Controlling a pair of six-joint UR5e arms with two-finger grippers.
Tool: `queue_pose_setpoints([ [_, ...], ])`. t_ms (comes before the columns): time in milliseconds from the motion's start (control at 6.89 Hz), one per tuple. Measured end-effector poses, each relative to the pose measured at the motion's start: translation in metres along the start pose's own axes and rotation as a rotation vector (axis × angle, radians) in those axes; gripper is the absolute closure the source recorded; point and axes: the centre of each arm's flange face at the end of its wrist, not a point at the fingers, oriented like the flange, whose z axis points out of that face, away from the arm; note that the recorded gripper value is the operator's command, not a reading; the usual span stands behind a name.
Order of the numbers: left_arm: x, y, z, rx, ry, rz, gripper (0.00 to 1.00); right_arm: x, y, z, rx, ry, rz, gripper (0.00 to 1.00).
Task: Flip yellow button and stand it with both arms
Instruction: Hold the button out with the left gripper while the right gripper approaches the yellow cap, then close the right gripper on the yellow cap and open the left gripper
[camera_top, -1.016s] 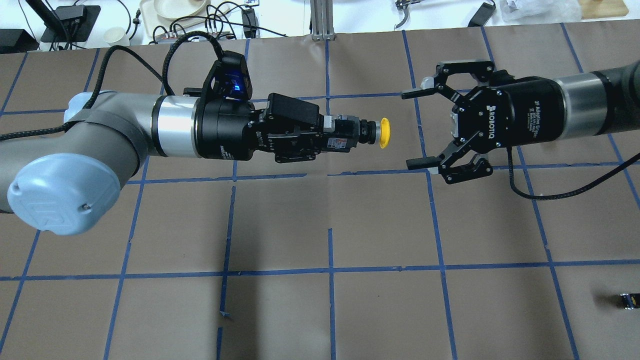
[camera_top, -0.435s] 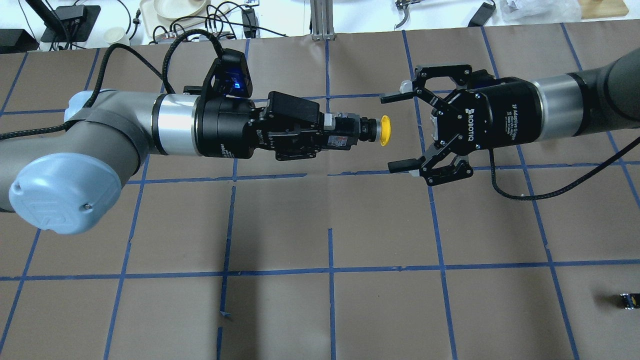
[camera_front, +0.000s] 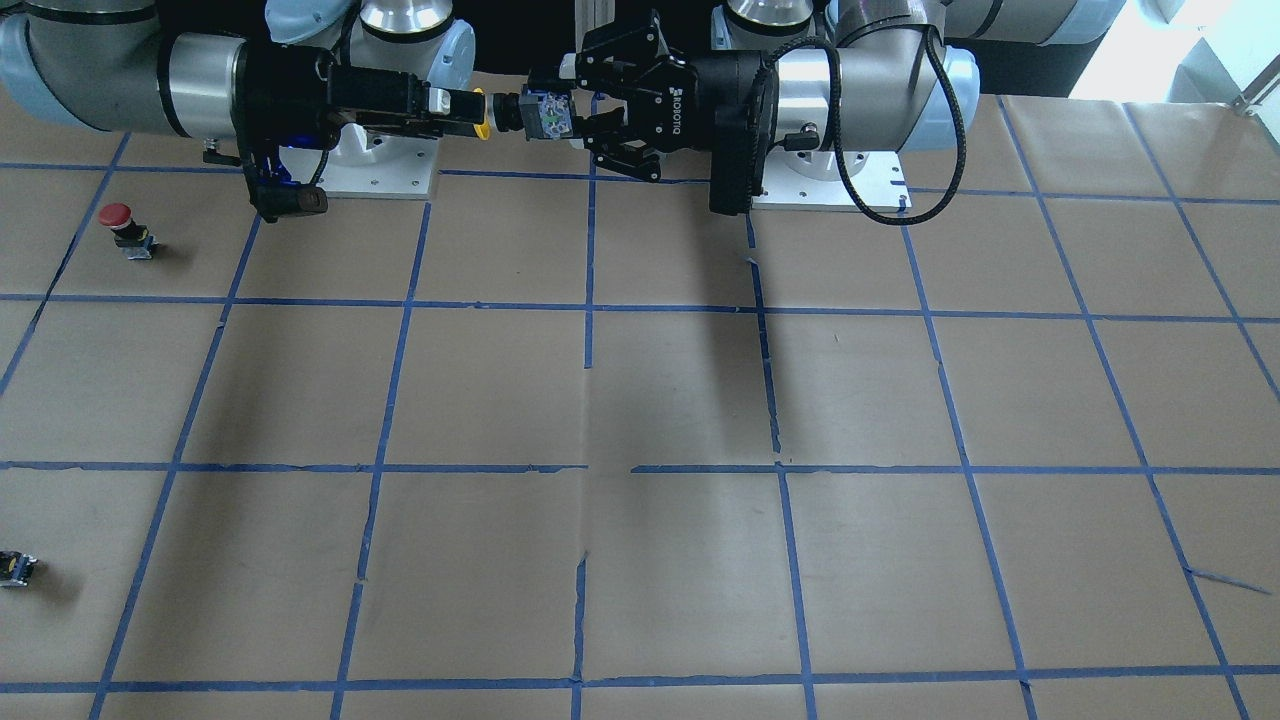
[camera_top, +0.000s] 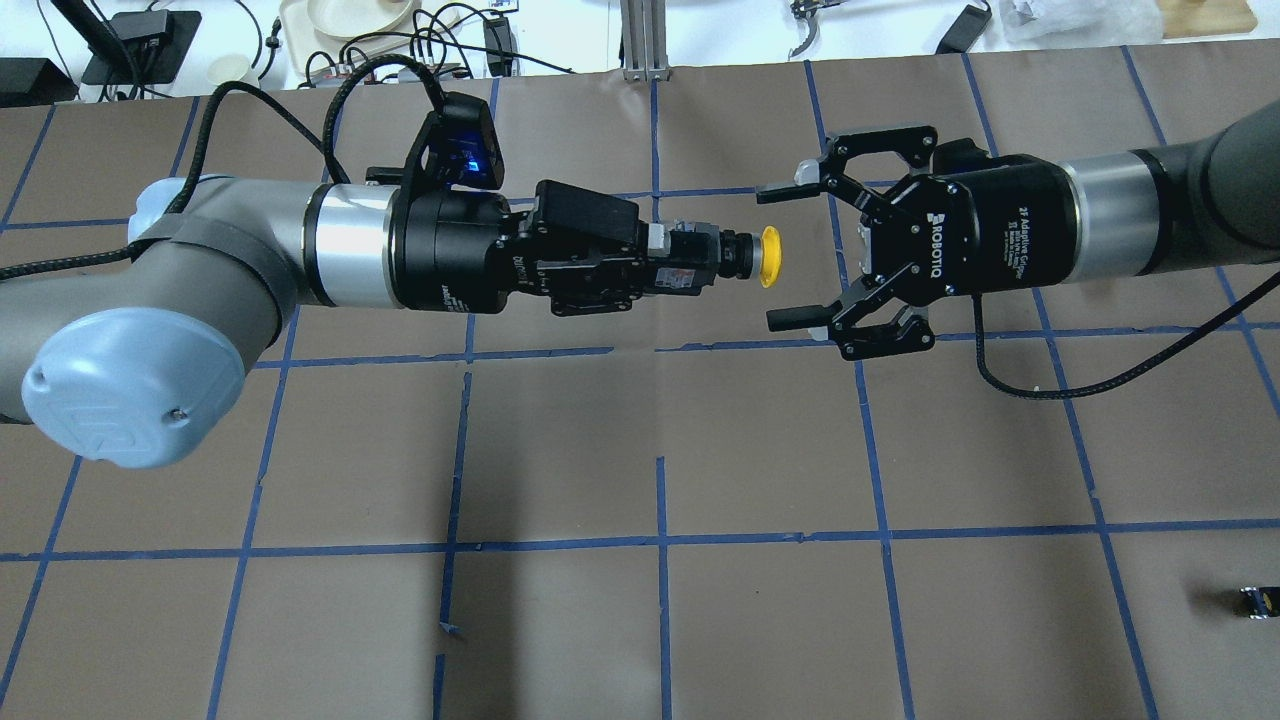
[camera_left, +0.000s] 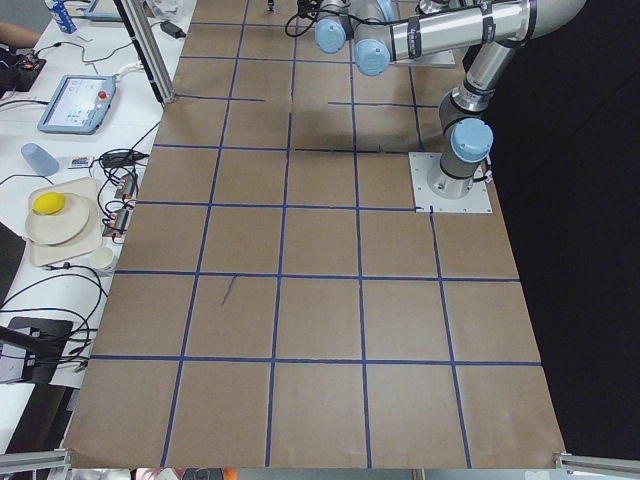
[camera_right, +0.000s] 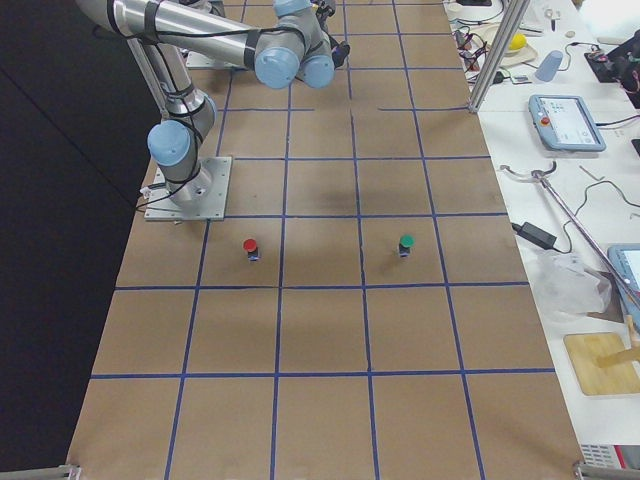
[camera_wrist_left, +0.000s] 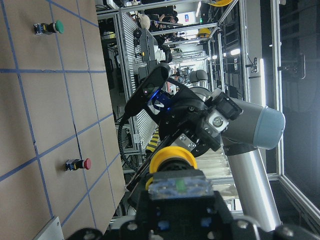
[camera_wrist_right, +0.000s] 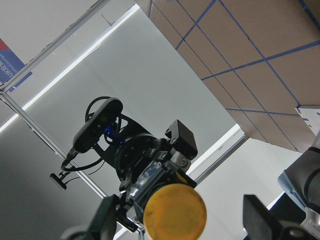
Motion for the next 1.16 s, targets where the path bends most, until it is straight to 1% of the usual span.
queue_pose_setpoints([
  [145, -0.0002, 0.0, 0.0, 0.0, 0.0, 0.001, 0.89, -0.0017, -0.0024, -0.0007, 0.009, 0.0, -0.025, 0.5],
  [290, 0.0005, 0.0003, 0.0, 0.0, -0.001, 0.003, 0.88, -0.0019, -0.0028, -0.0008, 0.012, 0.001, -0.034, 0.51],
  [435, 0.0011, 0.0005, -0.0001, 0.0, -0.001, 0.004, 0.77, -0.0017, -0.0015, -0.0006, 0.012, 0.002, -0.034, 0.51],
  [581, 0.0012, 0.0003, -0.0001, 0.0, -0.002, 0.004, 0.38, -0.0016, 0.0001, -0.0004, 0.011, 0.003, -0.031, 0.52],
  [726, 0.0013, 0.0, -0.0001, 0.0, -0.002, 0.004, 0.0, -0.0015, 0.0009, -0.0003, 0.011, 0.004, -0.028, 0.56],
  [1016, 0.0016, -0.0003, -0.0002, 0.0, -0.001, 0.003, 0.0, -0.0016, 0.0011, -0.0002, 0.011, 0.003, -0.024, 0.57],
  [1161, 0.0023, -0.0009, -0.0004, 0.0, -0.002, 0.0, 0.0, -0.0016, 0.0007, -0.0002, 0.012, 0.001, -0.023, 0.59],
])
